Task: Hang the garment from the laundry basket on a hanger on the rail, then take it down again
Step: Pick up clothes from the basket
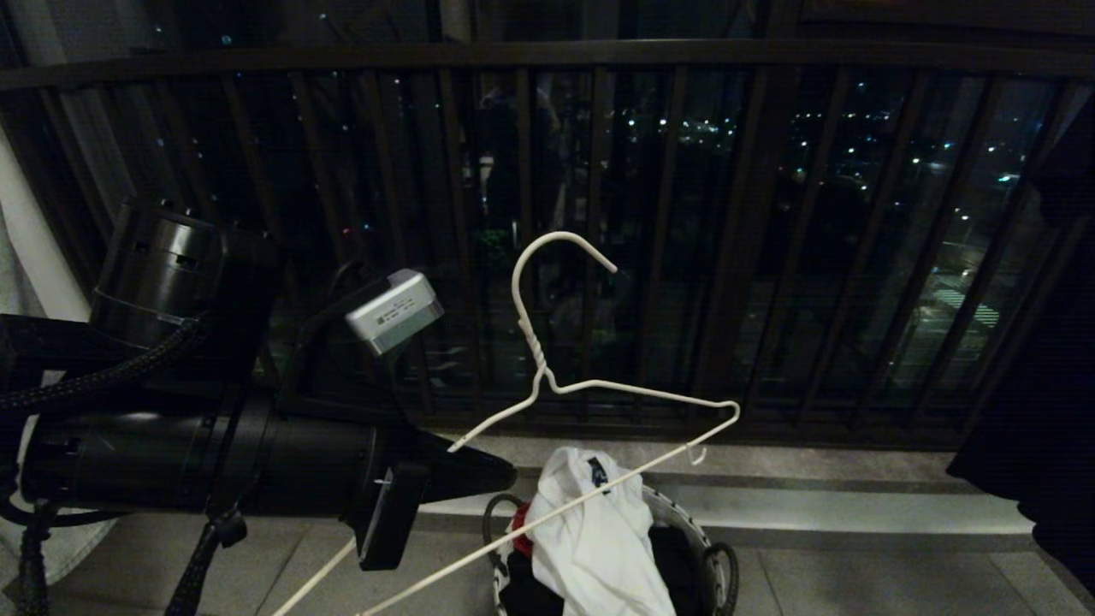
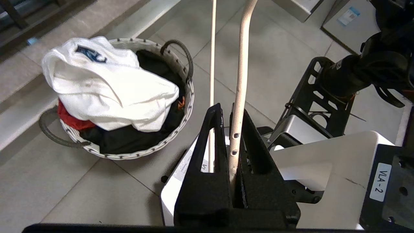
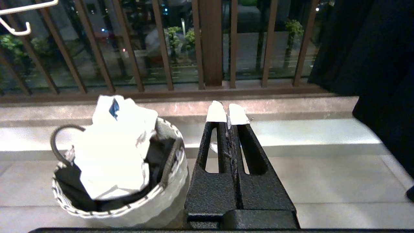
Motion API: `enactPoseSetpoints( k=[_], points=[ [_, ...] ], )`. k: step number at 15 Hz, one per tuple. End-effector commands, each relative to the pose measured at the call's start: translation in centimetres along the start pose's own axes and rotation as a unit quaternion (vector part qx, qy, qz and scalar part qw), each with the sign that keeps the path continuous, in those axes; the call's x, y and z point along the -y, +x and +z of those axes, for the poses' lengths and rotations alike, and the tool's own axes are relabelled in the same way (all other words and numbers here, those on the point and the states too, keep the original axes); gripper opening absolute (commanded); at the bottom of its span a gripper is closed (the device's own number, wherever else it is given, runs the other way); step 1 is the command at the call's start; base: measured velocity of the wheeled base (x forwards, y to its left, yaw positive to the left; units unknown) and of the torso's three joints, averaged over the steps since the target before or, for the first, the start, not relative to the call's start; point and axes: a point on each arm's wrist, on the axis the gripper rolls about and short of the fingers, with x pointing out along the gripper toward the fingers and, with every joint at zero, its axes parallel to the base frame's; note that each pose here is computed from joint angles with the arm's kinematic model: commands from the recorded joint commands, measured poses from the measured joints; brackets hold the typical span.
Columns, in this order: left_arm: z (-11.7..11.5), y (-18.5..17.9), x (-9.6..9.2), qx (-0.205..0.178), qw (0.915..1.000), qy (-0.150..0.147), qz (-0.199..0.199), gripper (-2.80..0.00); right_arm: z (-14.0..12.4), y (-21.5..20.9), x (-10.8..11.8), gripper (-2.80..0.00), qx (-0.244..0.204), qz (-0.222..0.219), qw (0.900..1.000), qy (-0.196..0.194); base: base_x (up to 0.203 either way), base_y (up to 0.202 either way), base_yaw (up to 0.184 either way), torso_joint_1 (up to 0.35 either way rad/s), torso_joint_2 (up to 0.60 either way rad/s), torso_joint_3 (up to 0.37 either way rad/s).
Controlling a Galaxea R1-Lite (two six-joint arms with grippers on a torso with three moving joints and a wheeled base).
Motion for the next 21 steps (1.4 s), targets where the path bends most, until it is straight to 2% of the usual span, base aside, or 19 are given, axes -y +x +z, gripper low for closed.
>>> enactPoseSetpoints(
  k=[1,6,21],
  points=[
    [-0.07,-0.01,0.00,-0.001,1.0000,0.000,-0.001,-2.80,0.00,0.01,0.00,-2.80,-0.001,0.000,1.000,0.000,0.000,0.000,0.000,-0.085,0.45,0.362],
    [-0.49,0.38,-0.22,0.024,0.9996,0.013,-0.001,-2.80,0.00,0.01,0.00,-2.80,-0.001,0.000,1.000,0.000,0.000,0.000,0.000,-0.040,0.31,0.269],
    [-0.39,0.01,0.03,0.030,0.9994,0.017,-0.002,-2.80,0.00,0.01,0.00,-2.80,-0.001,0.000,1.000,0.000,0.000,0.000,0.000,0.000,0.01,-0.009]
  ],
)
